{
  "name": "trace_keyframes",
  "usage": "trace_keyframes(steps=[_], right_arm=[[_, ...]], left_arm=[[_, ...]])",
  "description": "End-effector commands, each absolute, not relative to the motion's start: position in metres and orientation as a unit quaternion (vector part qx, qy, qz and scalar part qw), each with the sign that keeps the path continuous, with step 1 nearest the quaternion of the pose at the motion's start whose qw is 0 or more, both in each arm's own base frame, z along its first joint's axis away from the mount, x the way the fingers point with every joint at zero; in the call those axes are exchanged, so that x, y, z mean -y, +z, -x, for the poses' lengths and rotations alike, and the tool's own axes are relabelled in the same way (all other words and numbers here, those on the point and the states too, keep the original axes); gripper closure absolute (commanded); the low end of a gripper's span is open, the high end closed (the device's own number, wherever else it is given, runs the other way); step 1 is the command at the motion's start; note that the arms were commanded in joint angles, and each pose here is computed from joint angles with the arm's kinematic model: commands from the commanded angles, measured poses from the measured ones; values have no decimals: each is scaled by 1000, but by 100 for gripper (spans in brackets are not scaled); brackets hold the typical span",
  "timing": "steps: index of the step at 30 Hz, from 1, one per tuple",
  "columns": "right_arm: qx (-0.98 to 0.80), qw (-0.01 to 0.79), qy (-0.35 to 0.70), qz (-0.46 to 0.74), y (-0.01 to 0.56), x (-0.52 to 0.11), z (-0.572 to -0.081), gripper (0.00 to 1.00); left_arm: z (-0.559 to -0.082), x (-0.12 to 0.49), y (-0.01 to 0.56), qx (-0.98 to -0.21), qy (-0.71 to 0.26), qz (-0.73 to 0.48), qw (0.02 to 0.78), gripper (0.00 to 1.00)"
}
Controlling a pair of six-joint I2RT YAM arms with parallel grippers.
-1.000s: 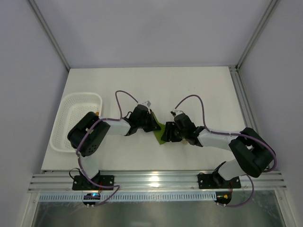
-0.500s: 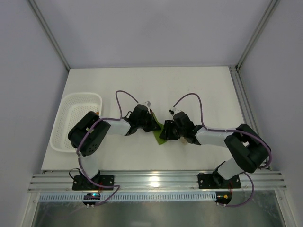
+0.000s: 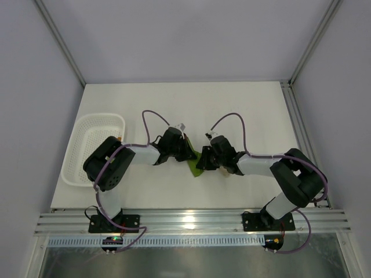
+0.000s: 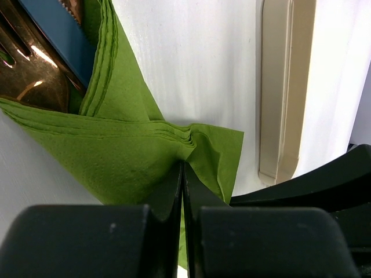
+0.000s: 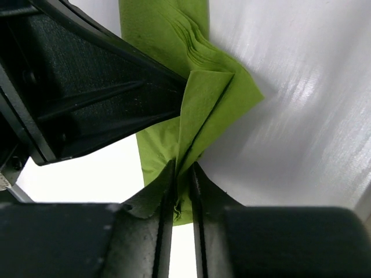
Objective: Place the utensils on the paper napkin and roll it up
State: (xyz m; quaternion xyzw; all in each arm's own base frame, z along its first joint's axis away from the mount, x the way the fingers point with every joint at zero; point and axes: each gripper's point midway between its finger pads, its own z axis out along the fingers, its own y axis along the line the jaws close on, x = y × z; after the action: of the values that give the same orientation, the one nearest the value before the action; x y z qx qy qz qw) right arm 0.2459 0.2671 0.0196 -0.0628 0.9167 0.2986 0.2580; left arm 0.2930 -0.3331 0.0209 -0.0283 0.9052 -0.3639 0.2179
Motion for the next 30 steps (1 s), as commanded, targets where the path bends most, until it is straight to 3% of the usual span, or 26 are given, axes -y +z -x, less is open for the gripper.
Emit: trace_keyframes(steps=[1,6,11,19,27,30], right_arm=[[-929,228,285,60,-1,-260,-233,84],[-920,216,325,43,4,-273,-230,96],[-914,201,351,12,10,-279,-226,97],[-897,189,399,-31,24,-288,-220,97],[-876,185,441,-66,47,-293,-217,96],[-871,186,448,-76,54,-294,-217,97]], left_arm=[[-284,324,8,-920,-337,14,198,100],[-287,320,28,-917,-333,17,218,100],[-282,301,60,-915,-319,30,245,97],[-260,262,69,-925,-284,91,235,79],[-241,257,70,-904,-339,129,224,52],[-238,258,70,-898,-354,139,222,48]])
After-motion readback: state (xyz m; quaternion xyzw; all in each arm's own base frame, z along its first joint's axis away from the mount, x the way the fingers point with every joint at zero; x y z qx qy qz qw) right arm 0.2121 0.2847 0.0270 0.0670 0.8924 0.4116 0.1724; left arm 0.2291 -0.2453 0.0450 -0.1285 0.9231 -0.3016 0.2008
